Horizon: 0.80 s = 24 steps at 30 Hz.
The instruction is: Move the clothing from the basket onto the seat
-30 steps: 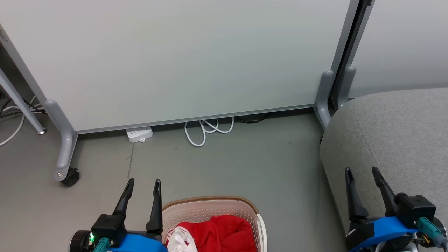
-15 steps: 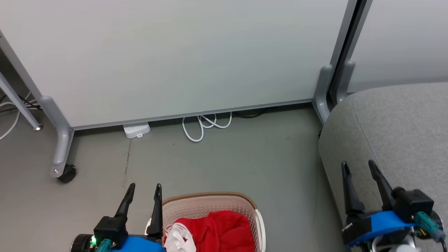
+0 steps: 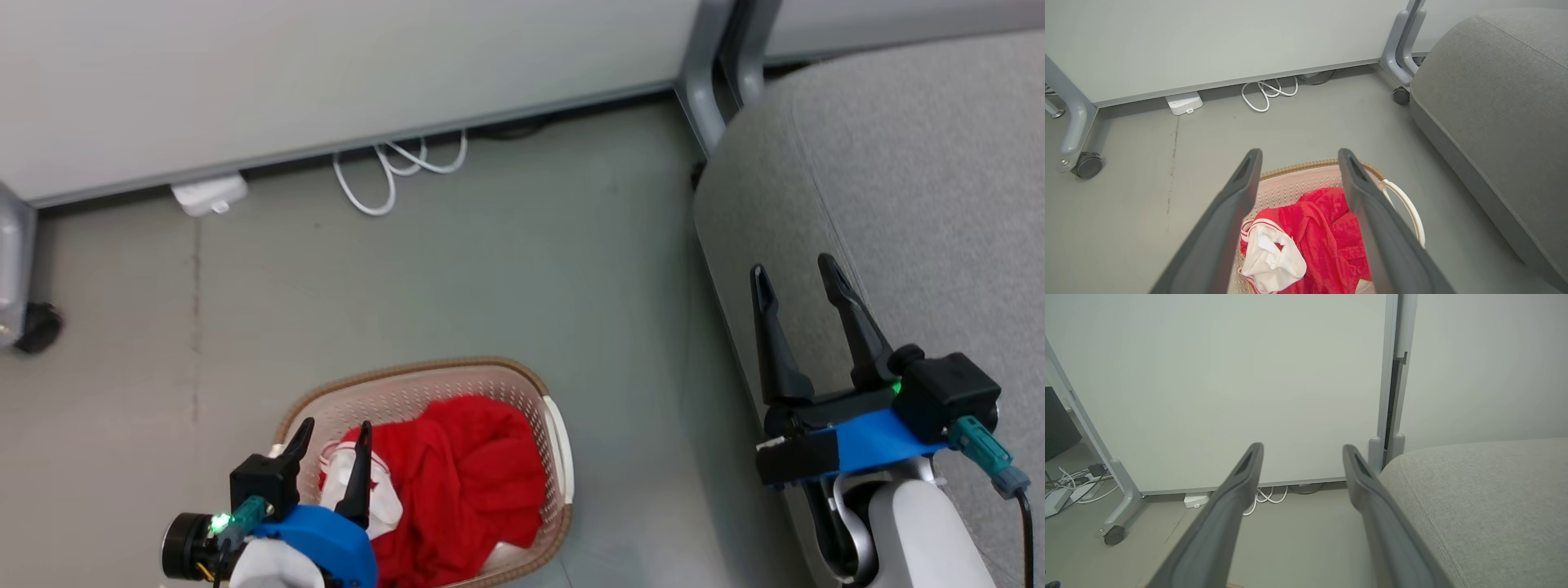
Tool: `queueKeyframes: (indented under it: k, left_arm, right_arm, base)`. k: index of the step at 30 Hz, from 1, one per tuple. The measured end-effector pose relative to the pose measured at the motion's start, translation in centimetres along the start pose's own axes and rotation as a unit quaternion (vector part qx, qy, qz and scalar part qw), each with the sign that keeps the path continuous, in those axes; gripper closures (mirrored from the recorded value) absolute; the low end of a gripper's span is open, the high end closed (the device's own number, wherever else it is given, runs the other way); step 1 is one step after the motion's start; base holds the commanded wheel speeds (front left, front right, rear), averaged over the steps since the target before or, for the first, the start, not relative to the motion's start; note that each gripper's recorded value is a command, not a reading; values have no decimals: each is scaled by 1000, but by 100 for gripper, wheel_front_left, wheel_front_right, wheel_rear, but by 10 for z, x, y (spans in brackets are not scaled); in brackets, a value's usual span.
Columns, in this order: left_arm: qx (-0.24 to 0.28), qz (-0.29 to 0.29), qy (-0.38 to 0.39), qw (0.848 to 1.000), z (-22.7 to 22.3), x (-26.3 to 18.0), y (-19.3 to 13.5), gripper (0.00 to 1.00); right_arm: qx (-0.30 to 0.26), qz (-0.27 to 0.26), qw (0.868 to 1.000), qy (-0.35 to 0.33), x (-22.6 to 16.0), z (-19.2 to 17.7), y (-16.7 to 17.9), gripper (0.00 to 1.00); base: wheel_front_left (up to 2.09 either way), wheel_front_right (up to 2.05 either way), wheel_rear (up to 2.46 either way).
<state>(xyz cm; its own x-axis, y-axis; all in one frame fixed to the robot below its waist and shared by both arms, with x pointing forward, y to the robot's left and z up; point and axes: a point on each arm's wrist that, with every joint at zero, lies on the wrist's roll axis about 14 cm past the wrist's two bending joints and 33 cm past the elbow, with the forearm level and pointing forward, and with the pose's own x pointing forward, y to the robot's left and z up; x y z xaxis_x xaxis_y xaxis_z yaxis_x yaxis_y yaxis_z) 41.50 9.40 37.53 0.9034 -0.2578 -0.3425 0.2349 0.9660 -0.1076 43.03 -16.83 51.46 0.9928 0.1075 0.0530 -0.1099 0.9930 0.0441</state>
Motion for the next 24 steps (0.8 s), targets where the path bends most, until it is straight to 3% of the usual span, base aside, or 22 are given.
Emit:
queueKeyframes:
  k: [11,24]
  left_arm:
    - [-23,-48,183,982,-102,56,-25,0]
    - [-47,-44,307,950,-197,101,-38,0]
  right_arm:
    - [0,-7,999,50,21,-51,-13,0]
    - [24,-16,993,117,21,-121,-22,0]
  base:
    - [0,0,0]
    - [0,0,0]
